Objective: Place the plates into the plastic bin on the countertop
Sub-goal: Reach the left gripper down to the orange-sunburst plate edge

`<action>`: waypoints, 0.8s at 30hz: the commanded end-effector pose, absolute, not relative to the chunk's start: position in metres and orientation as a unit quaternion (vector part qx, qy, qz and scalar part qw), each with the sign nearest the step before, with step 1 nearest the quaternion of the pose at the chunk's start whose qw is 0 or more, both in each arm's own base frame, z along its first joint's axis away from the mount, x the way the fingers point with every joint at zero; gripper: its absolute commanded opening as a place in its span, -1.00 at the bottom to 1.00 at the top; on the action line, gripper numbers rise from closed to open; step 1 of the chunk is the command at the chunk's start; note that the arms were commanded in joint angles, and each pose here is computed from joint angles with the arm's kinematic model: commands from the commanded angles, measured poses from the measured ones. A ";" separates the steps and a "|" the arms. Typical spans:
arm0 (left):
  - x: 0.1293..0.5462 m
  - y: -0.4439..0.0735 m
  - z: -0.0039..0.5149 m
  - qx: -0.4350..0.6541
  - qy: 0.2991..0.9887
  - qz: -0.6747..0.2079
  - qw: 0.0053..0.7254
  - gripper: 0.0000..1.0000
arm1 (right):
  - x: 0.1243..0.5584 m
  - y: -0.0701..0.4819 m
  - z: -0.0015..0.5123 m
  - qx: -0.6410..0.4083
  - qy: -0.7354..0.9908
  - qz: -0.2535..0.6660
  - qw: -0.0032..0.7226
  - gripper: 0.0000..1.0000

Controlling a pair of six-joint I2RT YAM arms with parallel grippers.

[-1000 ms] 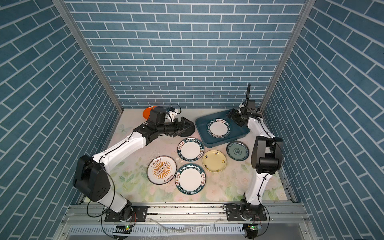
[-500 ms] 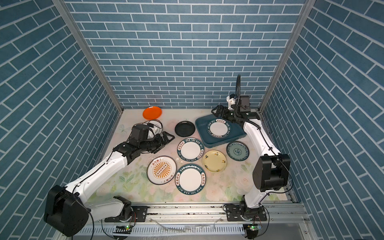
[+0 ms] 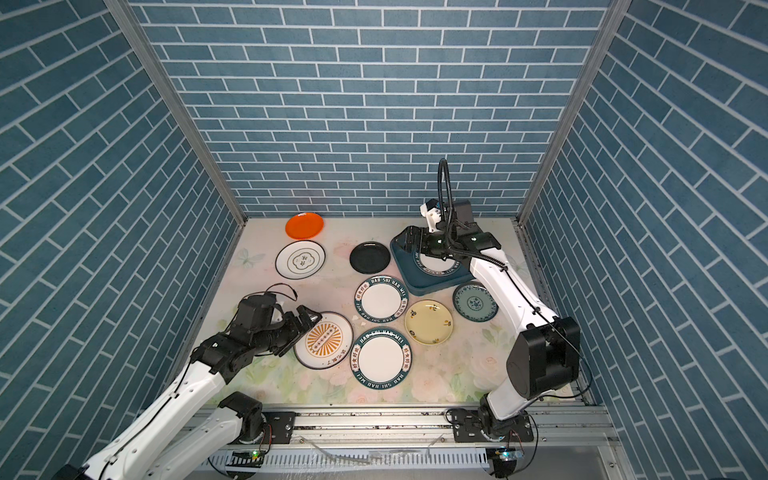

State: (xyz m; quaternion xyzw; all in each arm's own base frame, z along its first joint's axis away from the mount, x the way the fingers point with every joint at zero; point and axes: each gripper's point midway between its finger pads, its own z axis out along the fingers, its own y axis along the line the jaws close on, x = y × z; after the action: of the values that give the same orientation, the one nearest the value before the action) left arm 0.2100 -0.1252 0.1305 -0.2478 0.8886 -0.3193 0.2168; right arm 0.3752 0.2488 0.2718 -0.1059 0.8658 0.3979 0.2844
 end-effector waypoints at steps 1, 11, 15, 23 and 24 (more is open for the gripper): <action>0.187 -0.105 0.108 -0.290 0.894 -0.286 0.188 0.99 | 0.361 0.257 0.281 -0.119 0.857 0.415 0.281 0.97; 0.168 -0.105 0.075 -0.308 0.893 -0.298 0.141 0.93 | 0.357 0.269 0.282 -0.127 0.855 0.419 0.278 0.97; 0.167 -0.106 0.066 -0.300 0.901 -0.287 0.122 0.92 | 0.359 0.274 0.286 -0.127 0.851 0.426 0.279 0.97; 0.172 -0.107 0.050 -0.306 0.900 -0.294 0.102 0.85 | 0.364 0.282 0.287 -0.114 0.845 0.442 0.278 0.97; 0.174 -0.108 0.050 -0.305 0.898 -0.300 0.101 0.81 | 0.364 0.282 0.287 -0.114 0.845 0.443 0.278 0.97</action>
State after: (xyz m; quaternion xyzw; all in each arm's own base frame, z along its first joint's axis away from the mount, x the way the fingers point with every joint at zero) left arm 0.1722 -0.1050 0.0552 -0.3139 0.8993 -0.2857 0.1053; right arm 0.3628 0.2754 0.2774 -0.1156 0.8541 0.4269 0.2737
